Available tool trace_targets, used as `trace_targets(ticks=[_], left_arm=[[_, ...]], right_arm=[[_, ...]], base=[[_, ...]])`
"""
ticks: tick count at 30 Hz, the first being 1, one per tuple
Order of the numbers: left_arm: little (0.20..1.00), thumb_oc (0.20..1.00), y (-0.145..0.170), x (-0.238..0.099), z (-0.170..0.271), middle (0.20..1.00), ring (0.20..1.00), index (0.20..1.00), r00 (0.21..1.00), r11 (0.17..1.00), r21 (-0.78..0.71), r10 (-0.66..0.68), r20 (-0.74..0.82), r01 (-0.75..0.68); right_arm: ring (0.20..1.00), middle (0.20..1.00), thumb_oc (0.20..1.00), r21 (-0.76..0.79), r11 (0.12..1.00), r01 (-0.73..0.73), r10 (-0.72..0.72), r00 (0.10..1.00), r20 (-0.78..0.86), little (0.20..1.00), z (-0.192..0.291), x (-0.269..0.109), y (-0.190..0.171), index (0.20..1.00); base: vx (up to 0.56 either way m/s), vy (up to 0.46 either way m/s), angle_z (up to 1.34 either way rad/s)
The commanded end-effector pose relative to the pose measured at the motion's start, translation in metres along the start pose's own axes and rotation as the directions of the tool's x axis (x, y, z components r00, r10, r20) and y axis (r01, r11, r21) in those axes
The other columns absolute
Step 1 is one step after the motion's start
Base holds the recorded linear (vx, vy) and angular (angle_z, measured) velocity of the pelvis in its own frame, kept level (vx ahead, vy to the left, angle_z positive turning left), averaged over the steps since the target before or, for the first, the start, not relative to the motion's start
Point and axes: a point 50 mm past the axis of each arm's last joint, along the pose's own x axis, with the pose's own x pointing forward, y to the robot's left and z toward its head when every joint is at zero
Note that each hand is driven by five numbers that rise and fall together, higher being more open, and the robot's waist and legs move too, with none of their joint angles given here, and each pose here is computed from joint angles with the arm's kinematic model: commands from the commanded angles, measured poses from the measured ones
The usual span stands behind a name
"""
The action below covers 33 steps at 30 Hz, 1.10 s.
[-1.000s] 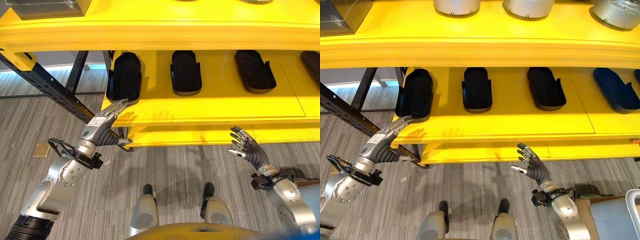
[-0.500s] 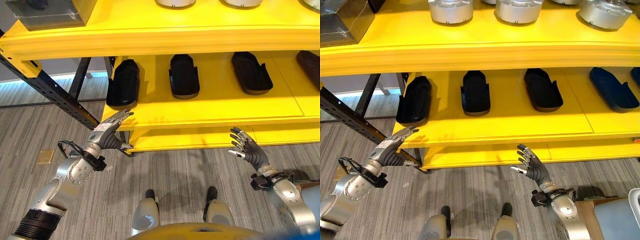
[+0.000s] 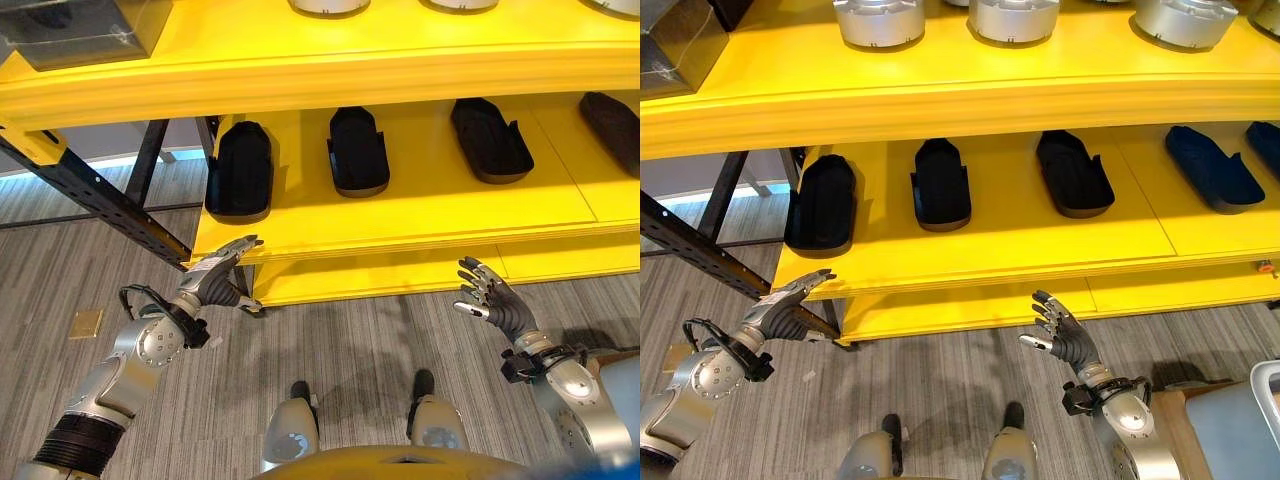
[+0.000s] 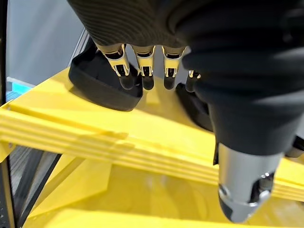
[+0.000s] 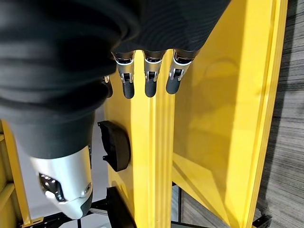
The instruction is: Move parts from the plastic box to the shelf.
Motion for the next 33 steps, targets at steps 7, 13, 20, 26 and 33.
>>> trace_targets(ticks=[7,13,20,26,33], left_arm=[[1.000,1.000,0.033,0.011,-0.004,1.000,1.000,1.000,1.000,0.999,0.033,0.025,0.006,-0.025],[1.000,1.000,0.043,0.013,-0.006,1.000,1.000,1.000,1.000,0.999,0.053,-0.005,-0.004,0.005],[1.000,1.000,0.051,0.017,-0.013,1.000,1.000,1.000,0.999,0.996,0.083,-0.021,-0.040,0.025],[1.000,1.000,0.057,0.022,-0.015,1.000,1.000,1.000,0.997,0.988,0.141,-0.058,-0.055,0.065],[1.000,1.000,0.060,0.029,-0.022,1.000,1.000,1.000,0.990,0.979,0.172,-0.095,-0.102,0.112]], right_arm=[[1.000,1.000,1.000,0.006,0.999,-0.035,0.034,0.993,0.114,1.000,0.021,-0.003,0.007,1.000],[1.000,1.000,1.000,0.010,0.999,-0.035,0.034,0.995,0.095,1.000,0.017,-0.005,0.006,1.000],[1.000,1.000,1.000,0.019,0.999,-0.046,0.045,0.996,0.081,1.000,0.013,-0.008,0.007,1.000],[1.000,1.000,1.000,0.016,0.998,-0.059,0.057,0.995,0.082,1.000,0.014,-0.009,0.007,1.000],[1.000,1.000,1.000,0.009,0.997,-0.074,0.074,0.995,0.071,1.000,0.014,-0.010,0.007,1.000]], base=[[0.00,0.000,0.00],[0.00,0.000,0.00],[0.00,0.000,0.00],[0.00,0.001,-0.01],[0.00,0.000,-0.07]])
